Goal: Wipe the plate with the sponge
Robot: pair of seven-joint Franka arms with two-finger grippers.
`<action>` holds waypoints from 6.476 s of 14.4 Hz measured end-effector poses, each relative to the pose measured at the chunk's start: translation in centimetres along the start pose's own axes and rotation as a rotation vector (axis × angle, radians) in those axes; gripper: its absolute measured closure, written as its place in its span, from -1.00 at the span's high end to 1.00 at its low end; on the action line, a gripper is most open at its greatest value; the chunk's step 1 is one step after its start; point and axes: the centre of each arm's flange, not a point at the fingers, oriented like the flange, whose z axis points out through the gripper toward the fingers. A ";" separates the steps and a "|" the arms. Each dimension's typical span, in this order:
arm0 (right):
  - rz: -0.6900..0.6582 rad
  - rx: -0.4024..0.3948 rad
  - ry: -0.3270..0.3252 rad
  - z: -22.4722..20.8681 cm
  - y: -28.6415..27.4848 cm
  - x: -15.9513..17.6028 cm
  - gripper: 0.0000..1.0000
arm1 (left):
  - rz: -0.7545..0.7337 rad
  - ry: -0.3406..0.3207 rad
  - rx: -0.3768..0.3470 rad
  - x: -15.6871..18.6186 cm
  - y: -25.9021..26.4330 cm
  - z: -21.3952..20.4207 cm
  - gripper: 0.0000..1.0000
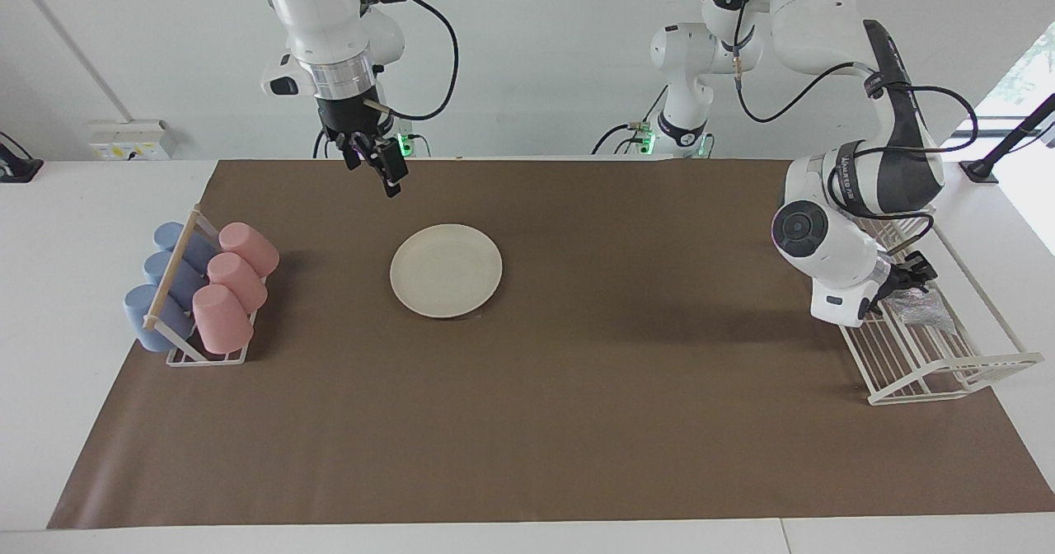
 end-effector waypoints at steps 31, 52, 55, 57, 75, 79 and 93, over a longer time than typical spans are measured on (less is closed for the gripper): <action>0.219 -0.169 -0.044 -0.6 -14.7 -15.6 1.00 | -0.156 -0.519 -1.702 -9.8 -15.8 -13.1 -0.92; 0.627 0.033 -0.315 3.1 -15.0 -28.2 1.00 | 0.082 -0.102 -2.335 -26.1 0.7 -14.7 -0.92; 0.619 0.053 -0.319 4.0 -14.4 -29.1 1.00 | 0.081 -0.102 -2.336 -26.1 0.7 -14.7 -0.92; 0.577 0.073 -0.319 3.9 -14.3 -28.7 0.59 | 0.082 -0.103 -2.337 -26.1 0.7 -14.7 -0.92; 0.437 0.033 -0.250 10.3 -10.2 -15.2 -0.79 | 0.114 -0.188 -2.244 -26.1 0.1 -15.4 1.00; 0.320 -0.050 -0.234 20.5 -5.1 -11.7 -0.79 | 0.096 -0.182 -2.132 -25.6 -1.1 -12.6 1.00; 0.145 0.024 -0.191 30.1 4.3 -5.0 -0.79 | 0.126 -0.142 -1.329 -21.1 -12.3 -7.6 1.00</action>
